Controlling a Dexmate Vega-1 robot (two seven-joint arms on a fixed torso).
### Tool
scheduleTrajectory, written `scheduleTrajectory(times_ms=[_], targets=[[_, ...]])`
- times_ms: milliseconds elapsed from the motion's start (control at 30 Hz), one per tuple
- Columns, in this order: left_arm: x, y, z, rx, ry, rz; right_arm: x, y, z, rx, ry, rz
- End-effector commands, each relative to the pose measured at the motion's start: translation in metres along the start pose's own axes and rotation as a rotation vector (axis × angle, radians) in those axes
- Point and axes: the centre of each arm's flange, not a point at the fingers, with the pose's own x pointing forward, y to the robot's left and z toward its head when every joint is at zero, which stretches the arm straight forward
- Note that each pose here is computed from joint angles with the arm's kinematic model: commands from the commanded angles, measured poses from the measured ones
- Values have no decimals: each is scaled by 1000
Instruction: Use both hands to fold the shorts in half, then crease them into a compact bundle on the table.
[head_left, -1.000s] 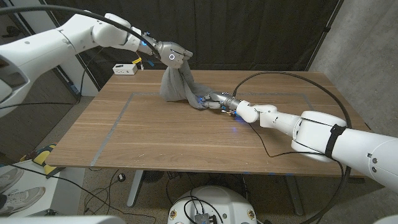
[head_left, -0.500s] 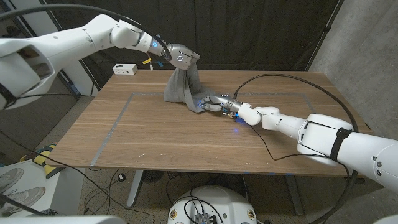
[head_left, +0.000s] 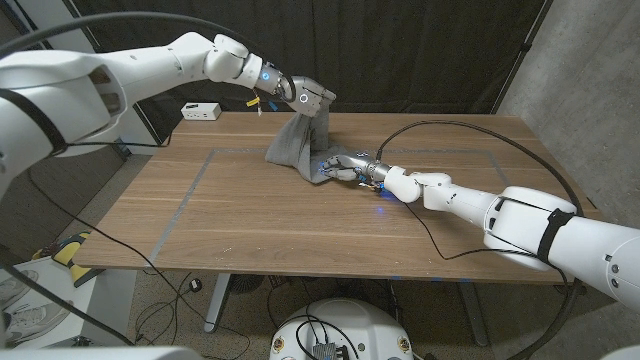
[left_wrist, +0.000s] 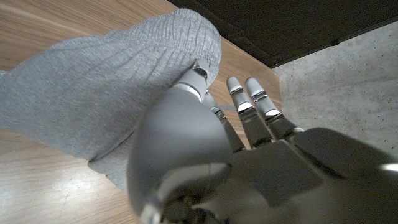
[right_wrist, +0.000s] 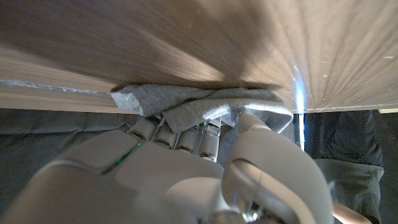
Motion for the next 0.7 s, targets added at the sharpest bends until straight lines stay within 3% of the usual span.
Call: scheduleTrajectory(times_ms=[33,700], targets=[[23,9,0,-37,53,83,0,-2,1,0,-10,-6],[56,21,40,-186,191,147,-10,-21,5,-5,-27,-66]])
